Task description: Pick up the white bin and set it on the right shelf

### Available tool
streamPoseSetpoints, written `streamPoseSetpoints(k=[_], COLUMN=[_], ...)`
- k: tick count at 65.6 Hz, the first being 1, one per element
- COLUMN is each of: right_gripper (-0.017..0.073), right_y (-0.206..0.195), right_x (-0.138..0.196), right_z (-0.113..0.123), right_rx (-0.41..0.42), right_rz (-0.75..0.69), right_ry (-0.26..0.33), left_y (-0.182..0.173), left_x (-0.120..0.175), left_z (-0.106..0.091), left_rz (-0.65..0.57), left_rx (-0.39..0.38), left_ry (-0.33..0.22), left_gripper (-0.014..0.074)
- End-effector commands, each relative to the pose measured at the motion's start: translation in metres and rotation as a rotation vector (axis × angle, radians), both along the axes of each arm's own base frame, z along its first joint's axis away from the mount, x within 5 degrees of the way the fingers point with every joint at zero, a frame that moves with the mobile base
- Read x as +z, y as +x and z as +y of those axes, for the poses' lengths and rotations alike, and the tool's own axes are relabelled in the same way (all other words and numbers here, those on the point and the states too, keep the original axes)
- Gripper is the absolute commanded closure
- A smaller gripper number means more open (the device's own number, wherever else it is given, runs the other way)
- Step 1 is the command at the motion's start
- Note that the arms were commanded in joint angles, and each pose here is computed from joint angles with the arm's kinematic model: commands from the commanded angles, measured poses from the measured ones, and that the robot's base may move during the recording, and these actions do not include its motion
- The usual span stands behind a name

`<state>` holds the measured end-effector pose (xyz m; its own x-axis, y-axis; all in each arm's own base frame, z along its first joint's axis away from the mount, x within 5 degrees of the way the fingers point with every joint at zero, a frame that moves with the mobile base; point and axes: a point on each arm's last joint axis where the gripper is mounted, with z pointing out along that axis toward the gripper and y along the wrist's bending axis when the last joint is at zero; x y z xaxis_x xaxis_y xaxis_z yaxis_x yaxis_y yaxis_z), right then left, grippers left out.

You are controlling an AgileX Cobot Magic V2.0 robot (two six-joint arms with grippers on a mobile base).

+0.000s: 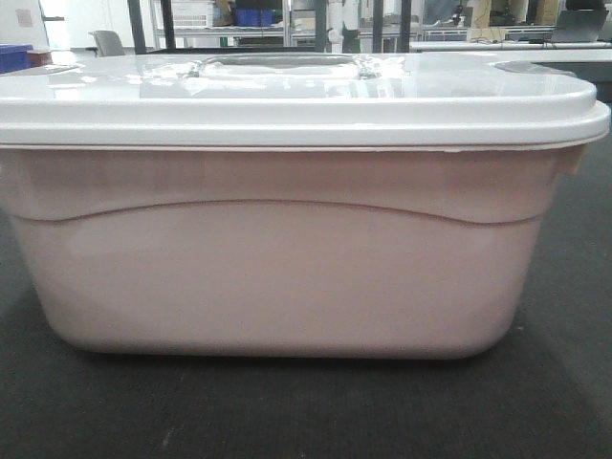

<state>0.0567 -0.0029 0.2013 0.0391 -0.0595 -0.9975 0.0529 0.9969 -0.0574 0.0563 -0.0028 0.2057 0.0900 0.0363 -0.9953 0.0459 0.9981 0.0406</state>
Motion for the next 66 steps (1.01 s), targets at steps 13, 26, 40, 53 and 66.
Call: streamPoseSetpoints(k=[13, 26, 40, 53, 66], right_gripper=[0.0520, 0.0520, 0.0520, 0.0520, 0.0520], right_y=[-0.0023, -0.0023, -0.0023, -0.0023, -0.0023], right_x=[0.0092, 0.0092, 0.0092, 0.0092, 0.0092], right_z=[-0.0002, -0.0002, -0.0002, -0.0002, -0.0002], right_rx=[-0.007, -0.007, -0.007, -0.007, -0.007], right_rz=[-0.104, -0.104, -0.104, -0.104, -0.104], right_ry=[-0.016, -0.016, -0.016, -0.016, -0.016], left_y=[-0.0022, -0.0022, -0.0022, -0.0021, -0.0021], left_x=[0.0096, 0.0096, 0.0096, 0.0094, 0.0094], left_z=[0.0003, 0.0003, 0.0003, 0.0003, 0.0003], left_rz=[-0.103, -0.103, -0.103, -0.101, -0.101], left_rx=[0.002, 0.002, 0.002, 0.002, 0.002], left_ry=[-0.007, -0.007, -0.007, -0.007, -0.007], left_gripper=[0.0711, 0.0711, 0.0711, 0.0711, 0.0711])
